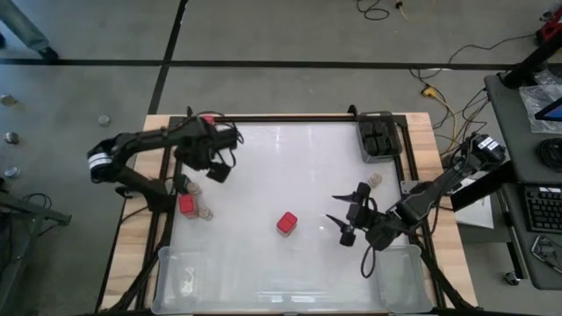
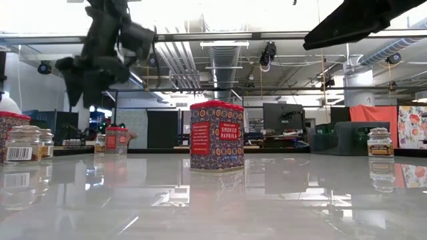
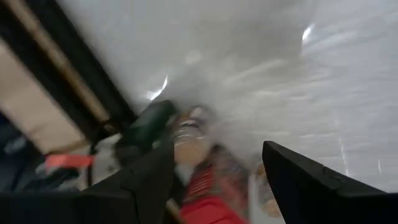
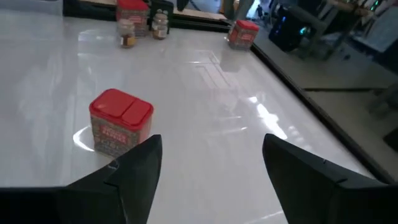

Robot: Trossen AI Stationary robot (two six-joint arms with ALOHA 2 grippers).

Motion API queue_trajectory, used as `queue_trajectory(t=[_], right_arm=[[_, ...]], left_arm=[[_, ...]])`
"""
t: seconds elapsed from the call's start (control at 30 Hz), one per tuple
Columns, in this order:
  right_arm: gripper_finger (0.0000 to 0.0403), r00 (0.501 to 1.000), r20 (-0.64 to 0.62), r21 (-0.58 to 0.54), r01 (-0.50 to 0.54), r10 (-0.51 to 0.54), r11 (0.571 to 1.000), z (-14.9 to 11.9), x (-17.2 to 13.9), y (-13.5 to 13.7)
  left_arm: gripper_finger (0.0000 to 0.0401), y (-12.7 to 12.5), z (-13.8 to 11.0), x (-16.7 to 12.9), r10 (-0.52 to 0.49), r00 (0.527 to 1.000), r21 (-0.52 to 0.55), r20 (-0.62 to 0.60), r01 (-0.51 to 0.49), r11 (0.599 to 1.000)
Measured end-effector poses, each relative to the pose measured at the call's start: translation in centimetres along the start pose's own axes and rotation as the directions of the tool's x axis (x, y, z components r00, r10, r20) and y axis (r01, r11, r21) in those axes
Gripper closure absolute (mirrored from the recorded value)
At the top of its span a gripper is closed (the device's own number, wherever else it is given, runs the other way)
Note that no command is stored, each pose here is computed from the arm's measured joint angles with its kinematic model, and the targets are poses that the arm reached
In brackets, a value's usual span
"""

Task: Sort spices by type
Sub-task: Put the green seasoning can into the black bin

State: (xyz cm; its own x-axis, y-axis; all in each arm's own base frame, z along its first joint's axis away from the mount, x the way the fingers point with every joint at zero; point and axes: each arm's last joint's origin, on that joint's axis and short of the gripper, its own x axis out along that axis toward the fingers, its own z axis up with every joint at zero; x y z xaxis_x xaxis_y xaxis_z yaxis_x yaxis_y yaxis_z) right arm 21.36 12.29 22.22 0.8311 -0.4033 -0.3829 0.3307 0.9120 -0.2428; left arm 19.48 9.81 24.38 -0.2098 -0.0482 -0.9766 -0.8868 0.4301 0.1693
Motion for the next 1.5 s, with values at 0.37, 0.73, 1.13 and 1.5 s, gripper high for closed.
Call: queue_trajectory(t=[0.37, 0.73, 1.13, 1.5], right_arm=[[0.0093, 1.000, 0.008, -0.111, 0.001, 0.000, 0.994, 0.2, 0.1, 0.0], [0.0098, 1.000, 0.006, -0.124, 0.002, -0.001, 0.992, 0.1, 0.1, 0.0], [0.0104, 1.000, 0.005, -0.119, 0.001, -0.001, 0.993, 0.1, 0.1, 0.0], [0.0097, 1.000, 0.005, -0.107, 0.001, -0.001, 0.994, 0.1, 0.1, 0.0]], left_arm=[[0.0172, 4.3, 3.6, 3.7, 0.083, 0.940, -0.114, -0.330, -0.127, 0.985], [0.0172, 4.4, 4.0, 5.6, 0.075, 0.897, -0.141, -0.436, -0.150, 0.979], [0.0172, 6.5, 1.6, 10.3, 0.057, 0.823, -0.150, -0.565, -0.170, 0.974], [0.0184, 6.2, 2.1, 10.7, 0.040, 0.866, -0.114, -0.499, -0.112, 0.987]])
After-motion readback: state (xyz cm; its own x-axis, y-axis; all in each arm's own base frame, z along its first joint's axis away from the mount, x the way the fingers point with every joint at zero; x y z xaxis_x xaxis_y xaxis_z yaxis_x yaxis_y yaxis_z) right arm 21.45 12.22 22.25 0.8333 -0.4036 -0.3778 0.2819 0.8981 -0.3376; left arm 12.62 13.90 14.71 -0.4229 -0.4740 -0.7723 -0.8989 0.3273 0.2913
